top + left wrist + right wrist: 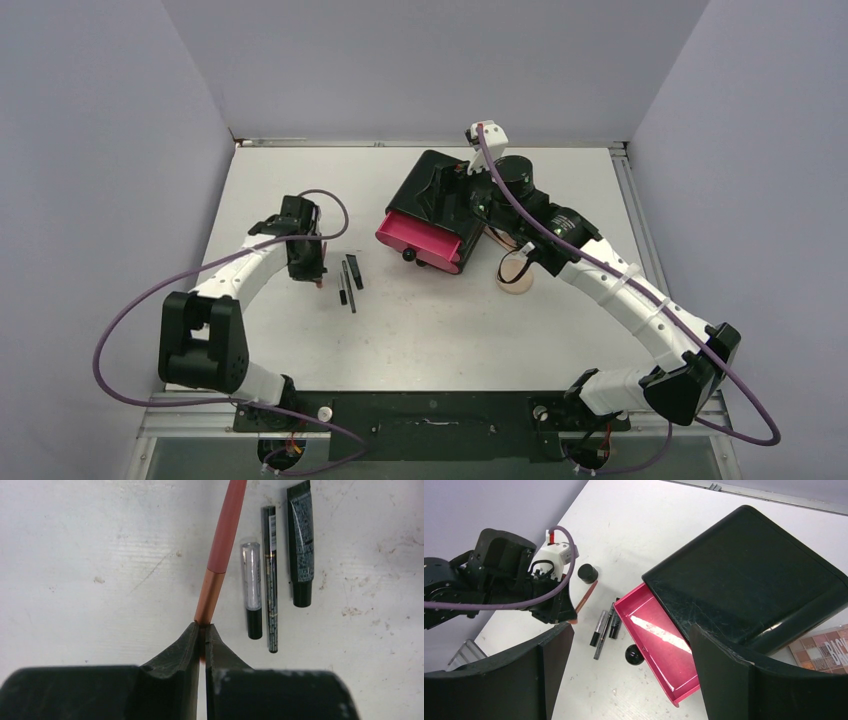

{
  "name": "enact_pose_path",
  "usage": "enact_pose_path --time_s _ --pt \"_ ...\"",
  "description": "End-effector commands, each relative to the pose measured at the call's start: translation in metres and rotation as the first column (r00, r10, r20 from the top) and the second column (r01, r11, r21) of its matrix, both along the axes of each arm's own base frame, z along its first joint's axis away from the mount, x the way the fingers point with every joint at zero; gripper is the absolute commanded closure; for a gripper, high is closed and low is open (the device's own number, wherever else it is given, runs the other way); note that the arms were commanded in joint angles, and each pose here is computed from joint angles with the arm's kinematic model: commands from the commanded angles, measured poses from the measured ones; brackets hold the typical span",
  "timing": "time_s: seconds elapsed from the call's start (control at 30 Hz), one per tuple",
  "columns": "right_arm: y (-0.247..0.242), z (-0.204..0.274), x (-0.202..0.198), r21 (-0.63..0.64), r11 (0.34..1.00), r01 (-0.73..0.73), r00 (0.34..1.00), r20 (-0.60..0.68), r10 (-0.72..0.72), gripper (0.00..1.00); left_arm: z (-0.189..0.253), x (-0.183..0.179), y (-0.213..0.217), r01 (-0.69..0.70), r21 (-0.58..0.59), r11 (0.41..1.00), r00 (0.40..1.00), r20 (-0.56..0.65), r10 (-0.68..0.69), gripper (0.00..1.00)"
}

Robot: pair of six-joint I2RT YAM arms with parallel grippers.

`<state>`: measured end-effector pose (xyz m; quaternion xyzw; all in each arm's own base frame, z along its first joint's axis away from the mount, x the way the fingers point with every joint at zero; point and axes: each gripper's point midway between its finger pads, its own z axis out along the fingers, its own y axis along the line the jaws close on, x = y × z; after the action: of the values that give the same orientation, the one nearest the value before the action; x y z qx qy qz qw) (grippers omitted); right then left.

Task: Organize the makeup
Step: Pick up the makeup brush from the center of the board.

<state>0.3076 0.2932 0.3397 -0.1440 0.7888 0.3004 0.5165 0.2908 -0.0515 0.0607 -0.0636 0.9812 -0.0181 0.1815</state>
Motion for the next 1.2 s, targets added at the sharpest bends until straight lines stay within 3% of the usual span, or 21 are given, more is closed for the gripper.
enact_pose_path --time_s 0.0,0.4,0.53,0.83,1.17 --pt "0.008 0.003 0.005 0.054 0.999 0.001 1.0 -0.008 0.0 0.17 0.02 0.0 -0.007 0.006 -0.039 0.999 0.995 0.103 -0.002 1.0" --pt "0.021 0.0 0.001 0.159 0.987 -0.009 0.998 -0.062 0.019 0.16 0.062 0.001 -0.002 -0.026 0.088 0.996 0.952 0.307 -0.002 1.0" --pt "0.024 -0.004 -0.004 0.188 0.982 -0.001 0.993 -0.112 0.022 0.17 0.07 0.0 -0.004 -0.031 0.079 0.996 0.935 0.354 0.001 1.0" --pt "0.008 -0.011 -0.033 0.258 0.964 0.06 0.975 -0.223 -0.001 0.18 0.072 0.0 -0.005 -0.027 0.073 0.997 0.936 0.353 0.0 1.0" --pt "0.016 -0.017 -0.042 0.24 0.968 0.066 0.959 -0.285 0.006 0.19 0.077 -0.001 -0.006 -0.018 0.064 0.998 0.933 0.359 -0.006 1.0"
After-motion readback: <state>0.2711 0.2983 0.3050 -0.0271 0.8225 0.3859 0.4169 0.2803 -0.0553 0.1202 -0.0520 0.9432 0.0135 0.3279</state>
